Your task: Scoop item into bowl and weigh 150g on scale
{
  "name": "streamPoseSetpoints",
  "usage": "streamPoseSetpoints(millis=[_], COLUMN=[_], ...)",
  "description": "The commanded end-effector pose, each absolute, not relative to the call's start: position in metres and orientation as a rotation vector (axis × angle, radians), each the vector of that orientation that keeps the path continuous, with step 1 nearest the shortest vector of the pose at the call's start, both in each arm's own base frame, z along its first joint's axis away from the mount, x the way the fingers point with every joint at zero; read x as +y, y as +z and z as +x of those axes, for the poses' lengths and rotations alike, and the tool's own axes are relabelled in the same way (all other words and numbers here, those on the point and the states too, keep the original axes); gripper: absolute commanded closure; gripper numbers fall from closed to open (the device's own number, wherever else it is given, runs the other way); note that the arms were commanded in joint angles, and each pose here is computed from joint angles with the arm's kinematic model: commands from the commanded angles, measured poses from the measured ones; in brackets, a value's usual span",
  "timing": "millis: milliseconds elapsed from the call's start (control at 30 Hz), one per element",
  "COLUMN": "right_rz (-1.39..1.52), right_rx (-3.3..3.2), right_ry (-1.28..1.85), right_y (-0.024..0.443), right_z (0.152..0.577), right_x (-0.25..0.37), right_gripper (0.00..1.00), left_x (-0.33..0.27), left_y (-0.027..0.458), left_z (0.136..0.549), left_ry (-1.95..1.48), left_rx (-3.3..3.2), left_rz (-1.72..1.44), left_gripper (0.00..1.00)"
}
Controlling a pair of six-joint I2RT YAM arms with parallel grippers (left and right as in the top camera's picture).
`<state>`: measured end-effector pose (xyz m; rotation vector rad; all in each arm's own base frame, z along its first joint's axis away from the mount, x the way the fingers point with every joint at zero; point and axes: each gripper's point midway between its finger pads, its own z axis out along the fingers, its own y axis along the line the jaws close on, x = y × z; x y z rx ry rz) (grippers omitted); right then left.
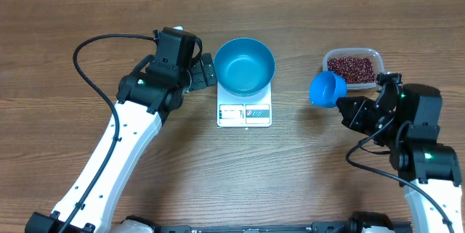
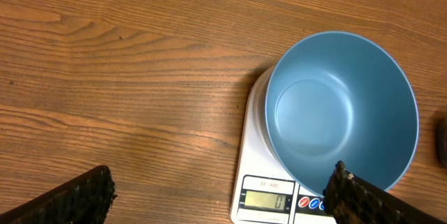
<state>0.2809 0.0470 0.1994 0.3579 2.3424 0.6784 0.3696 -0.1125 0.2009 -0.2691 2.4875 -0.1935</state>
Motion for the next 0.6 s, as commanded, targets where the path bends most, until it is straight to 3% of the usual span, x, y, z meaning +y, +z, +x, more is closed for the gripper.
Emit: streamPoseSetpoints(millis=[0,567], right_rz=[0.340,0.311], right_rx=[2.279,2.367], right_ry=[0.615,0.267], right_y=[0.233,0.261], right_z=[0.292,0.342], right_x=[0.038,-0.007], right_gripper=[0.96,0.96], left_x=[-0.114,-0.115], left_y=[0.212,0.212], left_z=[0.372,0.372], left_ry=[-0.215,-0.209], left_rx=[2.466,2.467], left_rz=[-0.254,-0.229], left_gripper=[0.00,0.00])
